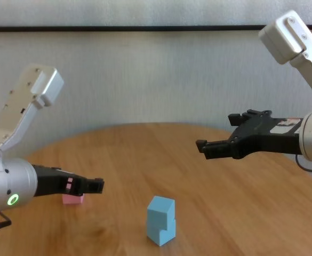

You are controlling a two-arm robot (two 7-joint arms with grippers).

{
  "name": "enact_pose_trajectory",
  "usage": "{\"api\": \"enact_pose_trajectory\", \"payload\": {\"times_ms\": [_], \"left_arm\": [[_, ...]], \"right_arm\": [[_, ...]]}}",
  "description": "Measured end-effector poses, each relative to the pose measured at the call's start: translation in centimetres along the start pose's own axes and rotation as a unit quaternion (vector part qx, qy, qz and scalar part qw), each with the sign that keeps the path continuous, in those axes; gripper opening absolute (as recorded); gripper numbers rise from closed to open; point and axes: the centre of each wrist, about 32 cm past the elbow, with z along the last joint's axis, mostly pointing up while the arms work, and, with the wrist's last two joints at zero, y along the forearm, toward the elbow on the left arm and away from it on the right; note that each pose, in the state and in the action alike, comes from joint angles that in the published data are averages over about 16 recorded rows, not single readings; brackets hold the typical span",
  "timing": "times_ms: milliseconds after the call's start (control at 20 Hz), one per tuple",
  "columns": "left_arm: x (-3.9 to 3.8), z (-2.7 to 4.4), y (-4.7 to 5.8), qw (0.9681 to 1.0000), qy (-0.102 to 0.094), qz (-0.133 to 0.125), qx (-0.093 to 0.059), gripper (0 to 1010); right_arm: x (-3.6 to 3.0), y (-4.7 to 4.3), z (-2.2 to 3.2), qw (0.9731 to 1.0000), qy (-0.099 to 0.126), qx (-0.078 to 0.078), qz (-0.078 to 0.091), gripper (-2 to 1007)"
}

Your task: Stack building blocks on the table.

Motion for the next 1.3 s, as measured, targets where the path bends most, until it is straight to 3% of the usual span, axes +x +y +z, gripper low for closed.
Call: {"api": "enact_pose_trajectory", "payload": {"times_ms": [1300], "left_arm": [[1.81, -0.85, -2.9, 0.9996, -0.023, 0.005, 0.014, 1000]], "right_arm": [[0.0, 0.0, 0.0, 1.0, 0.0, 0.0, 0.0, 1001]]}}
